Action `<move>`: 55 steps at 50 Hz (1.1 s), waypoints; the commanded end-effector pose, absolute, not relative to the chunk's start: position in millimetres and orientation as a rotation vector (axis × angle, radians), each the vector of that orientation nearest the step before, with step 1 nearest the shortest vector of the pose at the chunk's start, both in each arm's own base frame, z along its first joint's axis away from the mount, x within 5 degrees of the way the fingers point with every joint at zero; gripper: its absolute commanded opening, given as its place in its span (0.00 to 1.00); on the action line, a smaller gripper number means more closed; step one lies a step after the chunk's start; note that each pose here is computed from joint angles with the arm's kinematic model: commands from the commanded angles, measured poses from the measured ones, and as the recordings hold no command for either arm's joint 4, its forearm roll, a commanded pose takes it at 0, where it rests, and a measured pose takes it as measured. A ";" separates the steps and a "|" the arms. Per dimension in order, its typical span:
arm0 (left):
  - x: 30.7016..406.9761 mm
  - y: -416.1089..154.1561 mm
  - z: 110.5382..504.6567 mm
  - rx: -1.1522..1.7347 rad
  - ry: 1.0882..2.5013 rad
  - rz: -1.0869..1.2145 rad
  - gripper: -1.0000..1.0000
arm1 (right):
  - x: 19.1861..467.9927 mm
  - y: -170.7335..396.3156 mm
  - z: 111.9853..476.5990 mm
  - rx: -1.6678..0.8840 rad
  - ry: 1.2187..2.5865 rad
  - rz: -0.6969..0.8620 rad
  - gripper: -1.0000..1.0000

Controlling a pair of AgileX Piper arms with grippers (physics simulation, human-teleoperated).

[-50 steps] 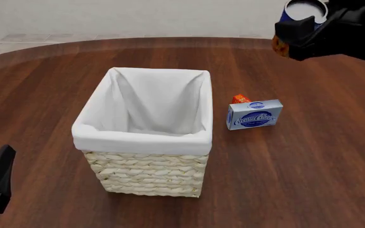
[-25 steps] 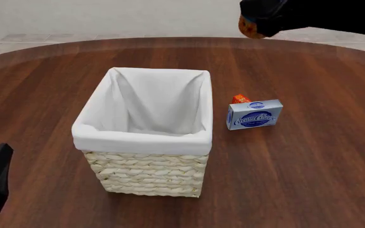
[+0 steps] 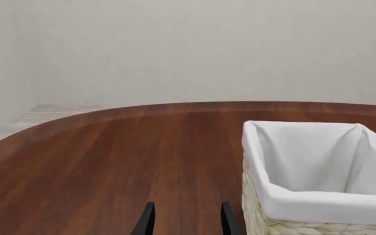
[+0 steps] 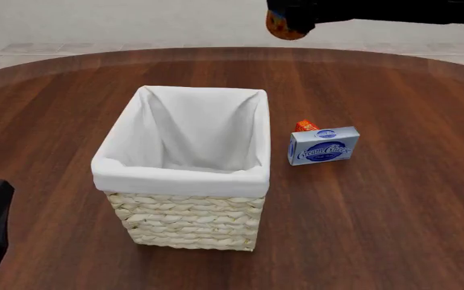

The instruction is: Pick up the alphabet soup and put it in the basket.

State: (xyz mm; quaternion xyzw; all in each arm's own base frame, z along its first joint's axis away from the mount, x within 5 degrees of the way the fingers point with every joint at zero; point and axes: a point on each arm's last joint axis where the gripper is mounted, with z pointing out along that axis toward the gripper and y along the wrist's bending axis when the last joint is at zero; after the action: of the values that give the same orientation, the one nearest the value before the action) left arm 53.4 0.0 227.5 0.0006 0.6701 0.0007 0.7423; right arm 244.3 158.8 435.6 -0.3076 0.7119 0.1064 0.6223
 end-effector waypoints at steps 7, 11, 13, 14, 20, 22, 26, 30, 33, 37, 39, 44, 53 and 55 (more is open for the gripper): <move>53.3 0.4 228.3 -0.008 1.465 0.004 1.00 | 236.8 189.6 441.1 -0.750 1.621 0.349 0.00; 53.3 0.4 227.9 -0.009 1.465 0.003 1.00 | 235.5 197.3 438.5 -0.766 1.629 0.370 0.00; 53.3 0.5 228.0 -0.010 1.465 0.005 1.00 | 236.0 201.8 434.8 -0.778 1.638 0.376 0.00; 53.3 0.6 228.1 -0.011 1.465 0.005 1.00 | 236.1 203.3 434.0 -0.779 1.643 0.381 0.00; 53.3 0.5 228.2 -0.010 1.466 0.004 1.00 | 233.8 210.0 431.6 -0.795 1.652 0.401 0.00; 53.3 0.5 228.1 -0.010 1.466 0.004 1.00 | 232.9 213.4 430.9 -0.801 1.655 0.410 0.00; 53.2 0.6 228.5 -0.011 1.465 0.005 1.00 | 231.8 217.5 429.5 -0.809 1.660 0.422 0.00; 53.3 0.5 228.2 -0.011 1.466 0.004 1.00 | 231.7 223.1 426.7 -0.817 1.667 0.435 0.00; 53.2 0.6 228.4 -0.012 1.465 0.004 1.00 | 233.1 228.3 424.3 -0.816 1.685 0.450 0.00; 53.2 0.7 228.5 -0.016 1.465 0.005 1.00 | 233.2 232.2 423.1 -0.817 1.695 0.462 0.00; 53.1 0.8 228.8 -0.015 1.465 0.009 1.00 | 233.0 234.8 422.0 -0.819 1.699 0.470 0.00; 53.0 1.1 229.5 -0.018 1.465 0.014 1.00 | 234.4 238.4 418.3 -0.820 1.708 0.476 0.00; 52.9 1.0 229.8 -0.016 1.465 0.013 1.00 | 237.0 243.5 413.5 -0.818 1.726 0.486 0.00; 52.7 1.1 230.4 -0.017 1.465 0.014 1.00 | 237.6 246.2 411.6 -0.815 1.734 0.495 0.00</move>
State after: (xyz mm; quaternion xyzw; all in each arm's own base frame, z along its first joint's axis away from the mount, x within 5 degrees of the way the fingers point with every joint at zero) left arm 53.0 0.9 229.4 -0.0072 0.6689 0.0052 0.7433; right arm 237.0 239.5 412.0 -0.3553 0.7274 0.1940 0.5541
